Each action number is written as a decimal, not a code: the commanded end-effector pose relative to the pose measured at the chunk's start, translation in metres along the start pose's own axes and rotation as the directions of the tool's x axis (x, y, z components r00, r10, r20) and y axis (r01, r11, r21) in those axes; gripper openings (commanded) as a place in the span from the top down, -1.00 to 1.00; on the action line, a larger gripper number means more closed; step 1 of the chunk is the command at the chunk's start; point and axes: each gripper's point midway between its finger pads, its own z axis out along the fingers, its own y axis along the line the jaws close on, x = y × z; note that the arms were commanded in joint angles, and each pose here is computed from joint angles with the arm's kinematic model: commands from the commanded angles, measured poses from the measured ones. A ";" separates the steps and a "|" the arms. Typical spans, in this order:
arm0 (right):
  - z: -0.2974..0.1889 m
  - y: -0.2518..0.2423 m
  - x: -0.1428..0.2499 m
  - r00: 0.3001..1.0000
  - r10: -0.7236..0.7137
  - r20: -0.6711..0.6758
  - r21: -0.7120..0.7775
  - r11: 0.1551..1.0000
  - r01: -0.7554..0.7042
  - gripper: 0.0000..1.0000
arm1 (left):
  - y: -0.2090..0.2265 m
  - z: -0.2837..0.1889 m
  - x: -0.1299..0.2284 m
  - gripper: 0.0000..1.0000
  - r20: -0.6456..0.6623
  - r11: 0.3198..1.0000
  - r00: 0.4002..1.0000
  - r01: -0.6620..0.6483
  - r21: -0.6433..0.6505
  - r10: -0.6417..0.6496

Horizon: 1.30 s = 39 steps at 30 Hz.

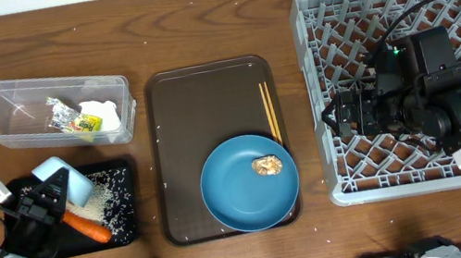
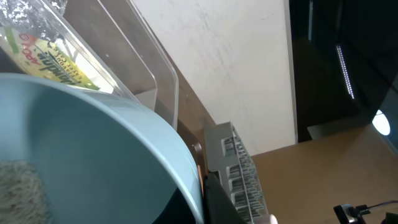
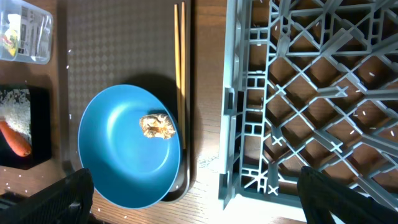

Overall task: Sort waste into correct bins and load items into the dishwasher rack
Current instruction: 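Carry the rice bowl left and tip the rice onto the black tray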

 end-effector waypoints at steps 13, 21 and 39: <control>0.000 0.005 -0.001 1.000 0.004 0.010 -0.009 1.000 -0.004 -0.96 | 0.001 0.002 0.005 0.88 -0.012 0.999 0.999 0.039 -0.013 -0.040; 0.000 0.005 -0.002 1.000 0.018 0.013 -0.010 1.000 -0.018 -0.96 | 0.003 0.004 0.008 0.87 -0.014 0.983 0.983 0.181 -0.030 -0.181; 0.000 0.004 0.001 1.000 0.025 0.000 -0.005 1.000 -0.025 -0.96 | 0.005 0.008 0.013 0.87 -0.017 0.920 0.921 0.387 -0.057 -0.389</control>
